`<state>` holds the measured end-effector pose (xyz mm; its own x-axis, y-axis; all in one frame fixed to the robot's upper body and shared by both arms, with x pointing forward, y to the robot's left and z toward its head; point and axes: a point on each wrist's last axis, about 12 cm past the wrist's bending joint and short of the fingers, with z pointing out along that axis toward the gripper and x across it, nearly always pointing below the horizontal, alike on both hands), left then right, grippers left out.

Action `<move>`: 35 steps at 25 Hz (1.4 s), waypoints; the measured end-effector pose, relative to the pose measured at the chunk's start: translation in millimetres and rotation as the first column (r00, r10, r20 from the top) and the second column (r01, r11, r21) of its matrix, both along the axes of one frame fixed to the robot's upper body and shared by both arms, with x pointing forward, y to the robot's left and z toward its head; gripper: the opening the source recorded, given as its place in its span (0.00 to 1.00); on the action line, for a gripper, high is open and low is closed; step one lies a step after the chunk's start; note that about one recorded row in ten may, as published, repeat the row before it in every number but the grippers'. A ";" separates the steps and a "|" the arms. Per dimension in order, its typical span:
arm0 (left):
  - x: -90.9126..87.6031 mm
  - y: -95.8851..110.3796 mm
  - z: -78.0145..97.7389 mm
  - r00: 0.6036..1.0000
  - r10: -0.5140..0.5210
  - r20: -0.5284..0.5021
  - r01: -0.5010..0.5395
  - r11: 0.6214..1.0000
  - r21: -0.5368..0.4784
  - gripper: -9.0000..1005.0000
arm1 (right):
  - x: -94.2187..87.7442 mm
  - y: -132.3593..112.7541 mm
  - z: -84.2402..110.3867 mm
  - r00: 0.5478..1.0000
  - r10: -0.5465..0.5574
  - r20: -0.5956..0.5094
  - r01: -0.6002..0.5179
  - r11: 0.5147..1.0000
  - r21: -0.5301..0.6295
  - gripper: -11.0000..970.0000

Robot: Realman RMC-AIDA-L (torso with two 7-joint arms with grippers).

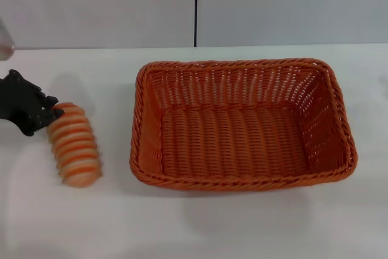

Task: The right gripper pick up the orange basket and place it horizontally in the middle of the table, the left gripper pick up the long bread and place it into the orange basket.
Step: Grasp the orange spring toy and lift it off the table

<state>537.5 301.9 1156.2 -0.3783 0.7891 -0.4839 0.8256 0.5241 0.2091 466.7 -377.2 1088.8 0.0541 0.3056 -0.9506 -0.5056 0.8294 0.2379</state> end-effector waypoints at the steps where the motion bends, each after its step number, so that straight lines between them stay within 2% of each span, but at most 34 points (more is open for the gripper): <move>1: -0.2 -1.9 -0.8 1.000 -0.007 -0.007 0.007 1.000 0.005 0.08 | 0.0 0.5 -0.7 1.000 0.000 -0.002 0.000 1.000 0.003 0.43; 4: -0.7 -8.1 -2.9 0.999 -0.026 -0.027 0.027 0.999 0.022 0.16 | -0.3 1.9 -3.0 1.000 0.001 -0.003 -0.001 1.000 0.004 0.43; 6: 0.4 -17.1 -6.1 0.997 -0.043 -0.069 0.048 0.996 0.074 0.22 | -0.3 2.4 -3.6 1.000 0.000 -0.002 0.000 1.000 0.002 0.43; 13: 1.5 -22.5 -5.3 0.994 -0.060 -0.095 0.071 0.991 0.117 0.45 | -0.8 3.6 -7.1 1.000 -0.005 -0.007 0.005 1.000 -0.001 0.43; 25: 8.9 -28.0 -1.0 0.996 -0.066 -0.066 0.074 0.990 0.118 0.44 | -1.7 4.5 -11.6 1.000 -0.010 -0.019 0.010 1.000 0.003 0.43; 35: 12.2 -39.4 -10.4 0.993 -0.108 -0.051 0.115 0.979 0.167 0.44 | -3.3 3.5 -12.9 1.000 -0.015 -0.025 0.016 1.000 0.005 0.43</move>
<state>549.7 262.6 1145.7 -0.3003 0.8965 -0.3257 0.8867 0.3882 0.2510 463.4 -373.7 1076.0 0.0354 0.3097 -0.9502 -0.4866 0.8358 0.2543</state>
